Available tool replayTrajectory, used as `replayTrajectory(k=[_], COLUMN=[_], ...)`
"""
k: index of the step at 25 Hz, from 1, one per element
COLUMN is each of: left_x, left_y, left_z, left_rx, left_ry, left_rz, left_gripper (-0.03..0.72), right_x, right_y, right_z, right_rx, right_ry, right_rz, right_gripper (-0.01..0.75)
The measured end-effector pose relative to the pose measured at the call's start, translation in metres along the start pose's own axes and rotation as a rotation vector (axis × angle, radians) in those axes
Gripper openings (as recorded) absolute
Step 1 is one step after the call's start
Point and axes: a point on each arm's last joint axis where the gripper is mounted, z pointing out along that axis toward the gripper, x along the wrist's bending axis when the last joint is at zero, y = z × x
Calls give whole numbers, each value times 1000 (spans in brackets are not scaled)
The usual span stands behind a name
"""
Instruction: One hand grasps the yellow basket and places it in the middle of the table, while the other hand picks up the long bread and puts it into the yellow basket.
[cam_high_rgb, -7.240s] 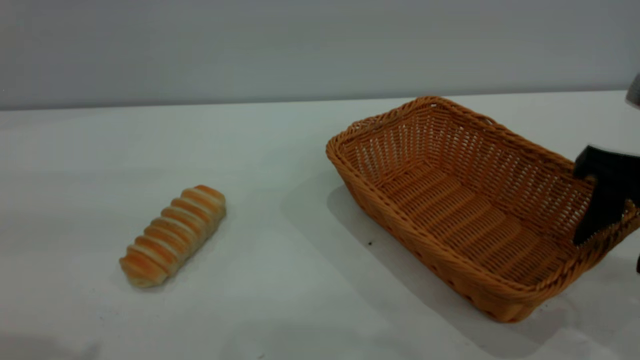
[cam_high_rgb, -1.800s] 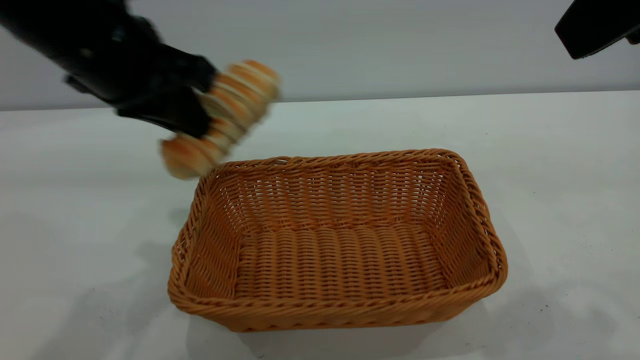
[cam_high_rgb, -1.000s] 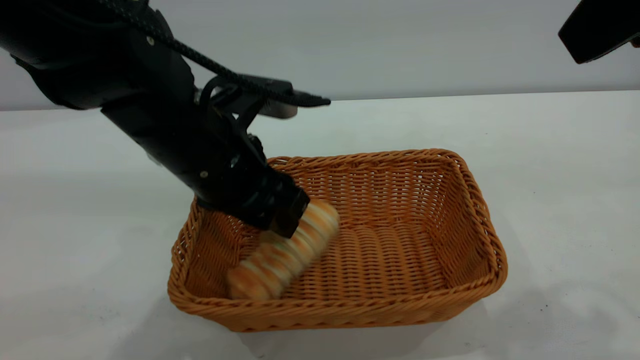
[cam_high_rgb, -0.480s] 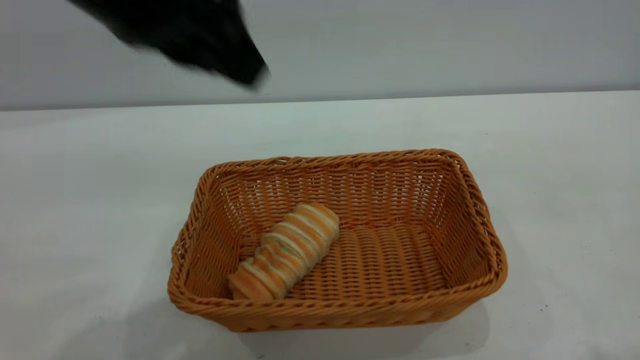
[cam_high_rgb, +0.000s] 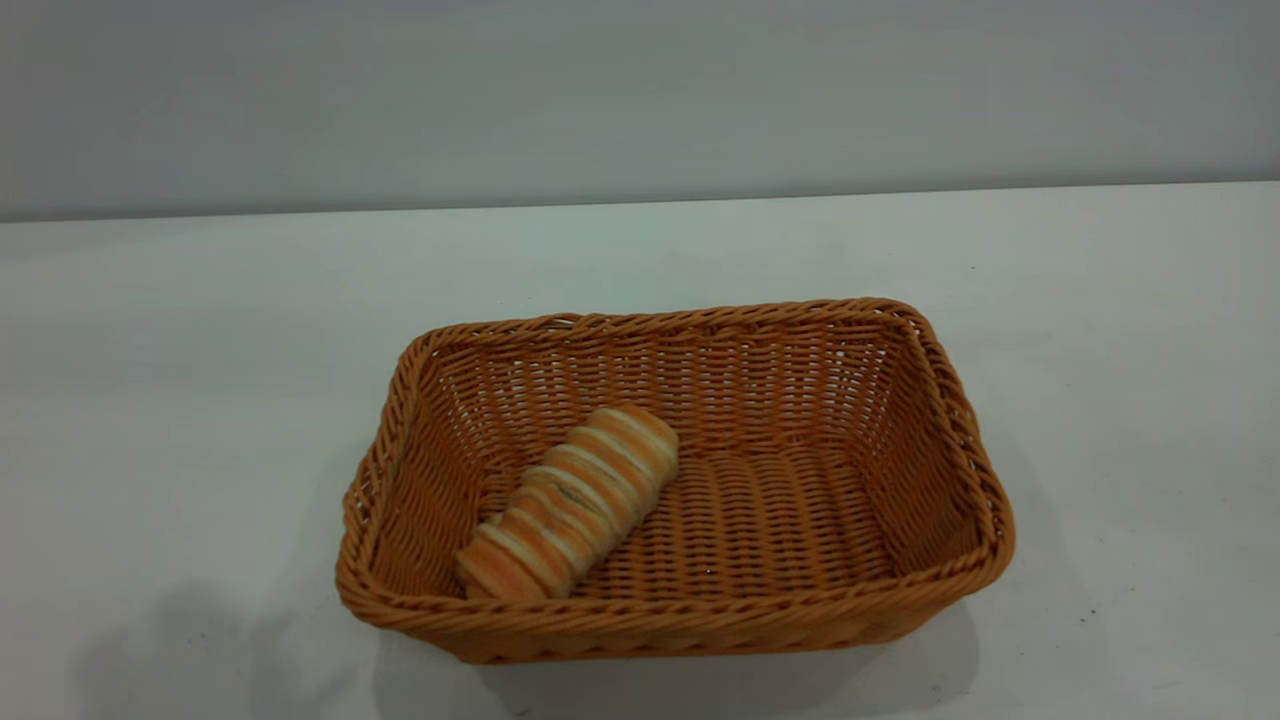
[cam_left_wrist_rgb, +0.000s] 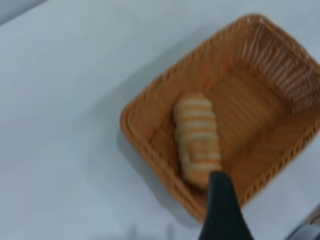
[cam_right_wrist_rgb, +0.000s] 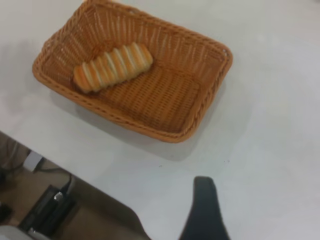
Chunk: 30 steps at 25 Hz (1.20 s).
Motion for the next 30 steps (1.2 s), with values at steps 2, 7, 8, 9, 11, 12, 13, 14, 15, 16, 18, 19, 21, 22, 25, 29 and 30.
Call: replayTrajectory(k=[2, 7, 8, 9, 11, 12, 13, 14, 15, 16, 18, 19, 21, 22, 25, 29, 30], left_x=[-6, -21, -23, -25, -31, -33, -34, -36, -37, -38, -41, -42, -43, -44, -46, -47, -47], left_y=[-14, -50, -57, -64, -79, -86, -93, -100, -108, -115, -127, -133, -143, -148, -158, -165, -167], left_z=[-10, -37, -43, -47, -60, -65, -69, -74, -78, -81, -88, -90, -94, -96, -101, -108, -109], left_rx=[17, 34, 32, 39, 33, 31, 31, 22, 13, 9, -21, -40, -64, -77, -105, -137, -122], left_ry=[-4, 1, 8, 15, 33, 46, 57, 72, 88, 102, 129, 142, 163, 175, 201, 226, 228], left_rz=[-7, -16, -15, -11, -3, -3, -6, -9, -8, -13, -22, -29, -39, -38, -44, -63, -70], left_gripper=[536, 536, 536, 536, 534, 534, 534, 534, 532, 532, 532, 532, 532, 532, 532, 531, 531], right_x=[1, 1, 0, 0, 0, -1, -2, -3, -4, -5, -6, -6, -6, -5, -5, -5, -5], right_y=[-6, -38, -46, -54, -69, -76, -82, -88, -93, -98, -106, -108, -110, -111, -112, -112, -112], right_z=[-5, 8, 13, 17, 22, 24, 25, 26, 27, 28, 27, 26, 23, 21, 20, 20, 20], right_rx=[-2, 42, 61, 75, 83, 90, 85, 82, 78, 73, 51, 37, 0, -13, -25, -27, -27], right_ry=[-6, -9, -7, -7, -16, -26, -37, -54, -69, -86, -106, -111, -114, -115, -116, -118, -118], right_rz=[3, 19, 23, 25, 25, 26, 30, 36, 44, 48, 49, 49, 46, 49, 47, 46, 46], right_gripper=[587, 587, 587, 587, 587, 587, 587, 587, 587, 587, 587, 587, 587, 587, 587, 587, 587])
